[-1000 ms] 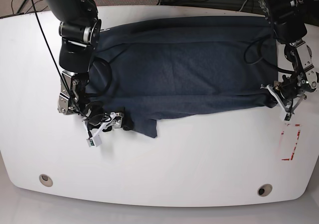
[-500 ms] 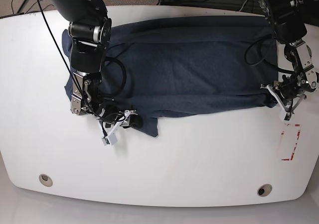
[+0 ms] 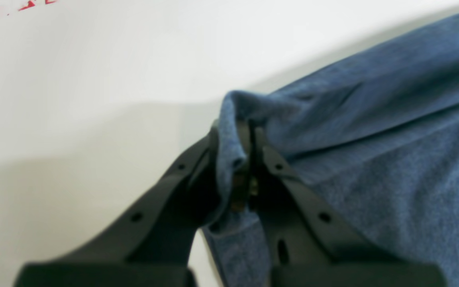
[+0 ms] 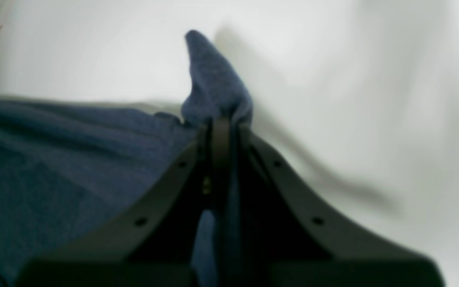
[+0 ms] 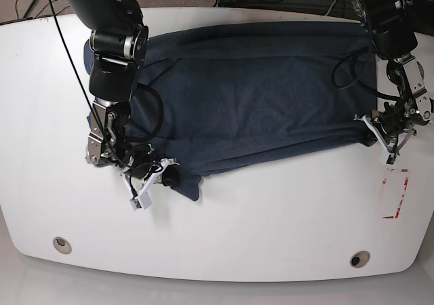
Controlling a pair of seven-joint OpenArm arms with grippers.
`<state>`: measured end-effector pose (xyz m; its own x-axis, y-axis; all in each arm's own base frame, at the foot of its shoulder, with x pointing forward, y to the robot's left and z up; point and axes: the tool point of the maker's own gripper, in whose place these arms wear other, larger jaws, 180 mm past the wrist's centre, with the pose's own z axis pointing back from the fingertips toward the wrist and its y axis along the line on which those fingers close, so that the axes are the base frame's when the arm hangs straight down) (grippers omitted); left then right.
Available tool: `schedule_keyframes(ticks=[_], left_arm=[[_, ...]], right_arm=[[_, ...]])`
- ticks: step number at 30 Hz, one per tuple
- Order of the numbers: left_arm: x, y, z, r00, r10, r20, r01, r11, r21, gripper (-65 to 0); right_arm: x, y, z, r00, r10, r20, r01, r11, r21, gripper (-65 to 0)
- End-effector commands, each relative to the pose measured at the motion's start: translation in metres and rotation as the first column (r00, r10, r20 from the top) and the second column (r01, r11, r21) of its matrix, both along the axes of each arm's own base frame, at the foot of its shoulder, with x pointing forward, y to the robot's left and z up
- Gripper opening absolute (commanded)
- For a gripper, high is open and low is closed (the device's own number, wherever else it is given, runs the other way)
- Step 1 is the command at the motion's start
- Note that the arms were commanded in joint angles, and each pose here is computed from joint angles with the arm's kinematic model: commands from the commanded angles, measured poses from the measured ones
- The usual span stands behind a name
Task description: Layout the t-shirt on the table in an organized manner, then fold the t-shirt properly
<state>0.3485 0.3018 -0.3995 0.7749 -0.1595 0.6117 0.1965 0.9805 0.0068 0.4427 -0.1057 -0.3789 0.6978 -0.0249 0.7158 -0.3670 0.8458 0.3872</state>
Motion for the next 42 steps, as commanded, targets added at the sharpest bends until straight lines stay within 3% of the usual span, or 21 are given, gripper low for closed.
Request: schedule_keyframes(ticks=[1,16,27,35,42], left_arm=[[0.013,0.006,0.018,0.998,0.0,0.06,-0.001,1.0,0.012,-65.0],[0.016,0.006,0.021,0.998,-0.002,0.068,0.001,1.0,0.013,-65.0],[0.023,0.006,0.029,0.996,-0.003,0.089,0.001,1.0,0.015,-65.0],[0.034,0.004,0.065,0.983,-0.041,0.179,0.027,0.996,0.084,-65.0],[0.031,-0.004,0.084,0.977,-0.092,0.194,0.062,0.985,0.159,-65.0]], right_arm=[[0.02,-0.011,0.037,0.995,-0.008,0.102,0.01,1.0,-0.02,-65.0],[0.008,-0.025,0.08,0.981,0.037,0.19,-0.003,0.984,-0.177,-65.0],[-0.014,-0.005,0.104,0.953,0.195,0.232,-0.102,0.928,-0.359,-65.0],[-0.041,-0.004,0.105,0.944,0.221,0.244,-0.106,0.906,-0.409,-65.0],[-0.067,-0.009,0.099,0.943,0.234,0.238,-0.109,0.89,-0.444,-65.0]])
